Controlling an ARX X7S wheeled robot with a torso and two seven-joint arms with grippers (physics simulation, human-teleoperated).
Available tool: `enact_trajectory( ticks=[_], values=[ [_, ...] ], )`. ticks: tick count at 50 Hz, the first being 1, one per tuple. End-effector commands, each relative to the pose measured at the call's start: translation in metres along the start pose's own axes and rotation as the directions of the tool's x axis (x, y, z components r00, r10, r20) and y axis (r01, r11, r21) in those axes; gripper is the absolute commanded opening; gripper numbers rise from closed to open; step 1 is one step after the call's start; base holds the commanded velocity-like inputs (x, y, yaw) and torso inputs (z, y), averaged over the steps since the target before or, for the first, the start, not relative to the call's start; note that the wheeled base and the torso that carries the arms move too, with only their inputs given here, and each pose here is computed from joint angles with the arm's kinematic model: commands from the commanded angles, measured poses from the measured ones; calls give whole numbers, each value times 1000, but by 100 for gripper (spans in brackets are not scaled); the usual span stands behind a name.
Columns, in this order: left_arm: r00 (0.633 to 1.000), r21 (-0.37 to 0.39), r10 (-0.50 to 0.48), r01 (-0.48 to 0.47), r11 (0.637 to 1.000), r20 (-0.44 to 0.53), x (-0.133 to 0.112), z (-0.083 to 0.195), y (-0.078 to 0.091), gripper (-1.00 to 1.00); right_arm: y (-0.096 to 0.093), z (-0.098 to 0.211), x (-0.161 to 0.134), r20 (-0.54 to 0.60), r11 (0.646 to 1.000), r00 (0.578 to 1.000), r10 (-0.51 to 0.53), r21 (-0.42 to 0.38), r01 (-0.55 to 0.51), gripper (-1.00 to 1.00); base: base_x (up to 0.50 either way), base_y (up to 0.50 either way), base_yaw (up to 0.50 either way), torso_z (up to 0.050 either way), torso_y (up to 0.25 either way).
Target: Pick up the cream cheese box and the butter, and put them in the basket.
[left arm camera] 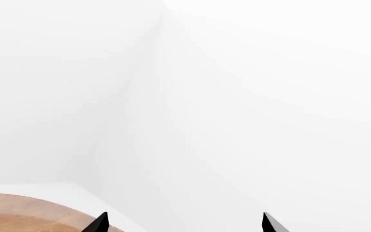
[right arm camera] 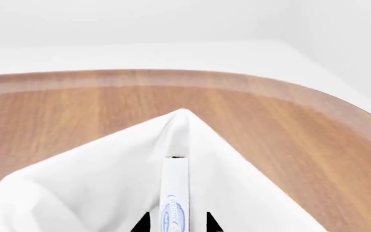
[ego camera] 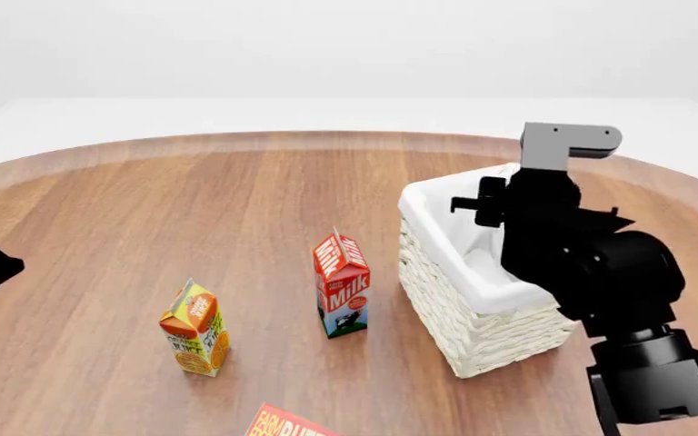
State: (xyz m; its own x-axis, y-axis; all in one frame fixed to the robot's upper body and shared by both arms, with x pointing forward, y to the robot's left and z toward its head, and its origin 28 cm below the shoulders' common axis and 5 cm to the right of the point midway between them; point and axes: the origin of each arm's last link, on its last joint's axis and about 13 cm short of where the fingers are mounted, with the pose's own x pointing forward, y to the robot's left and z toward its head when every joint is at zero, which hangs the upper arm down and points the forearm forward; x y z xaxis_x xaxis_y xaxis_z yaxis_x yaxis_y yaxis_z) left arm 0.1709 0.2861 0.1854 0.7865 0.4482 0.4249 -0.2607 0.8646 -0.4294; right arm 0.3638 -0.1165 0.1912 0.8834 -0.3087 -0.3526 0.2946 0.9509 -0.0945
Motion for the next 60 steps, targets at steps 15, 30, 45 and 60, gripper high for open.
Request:
enact_trajectory(
  ticks=[15,30,45,60],
  values=[
    [1000,0,1,-1,1000,1,0,0,0,100,-3,3,0,14,1000,1000,-21,-12,21,100,0,0,0,0,0],
    [1000,1,-2,2,1000,0,-1,0,0,100,-4,11,-19,77,998,995,66,4,-66,100,0,0,0,0,0],
    [1000,2,-2,2,1000,1,0,1,0,100,-1,4,-45,144,985,976,167,-68,-158,100,0,0,0,0,0],
    [1000,4,-3,3,1000,2,0,0,-1,100,-3,1,-67,185,967,952,243,-128,-221,100,0,0,0,0,0]
  ],
)
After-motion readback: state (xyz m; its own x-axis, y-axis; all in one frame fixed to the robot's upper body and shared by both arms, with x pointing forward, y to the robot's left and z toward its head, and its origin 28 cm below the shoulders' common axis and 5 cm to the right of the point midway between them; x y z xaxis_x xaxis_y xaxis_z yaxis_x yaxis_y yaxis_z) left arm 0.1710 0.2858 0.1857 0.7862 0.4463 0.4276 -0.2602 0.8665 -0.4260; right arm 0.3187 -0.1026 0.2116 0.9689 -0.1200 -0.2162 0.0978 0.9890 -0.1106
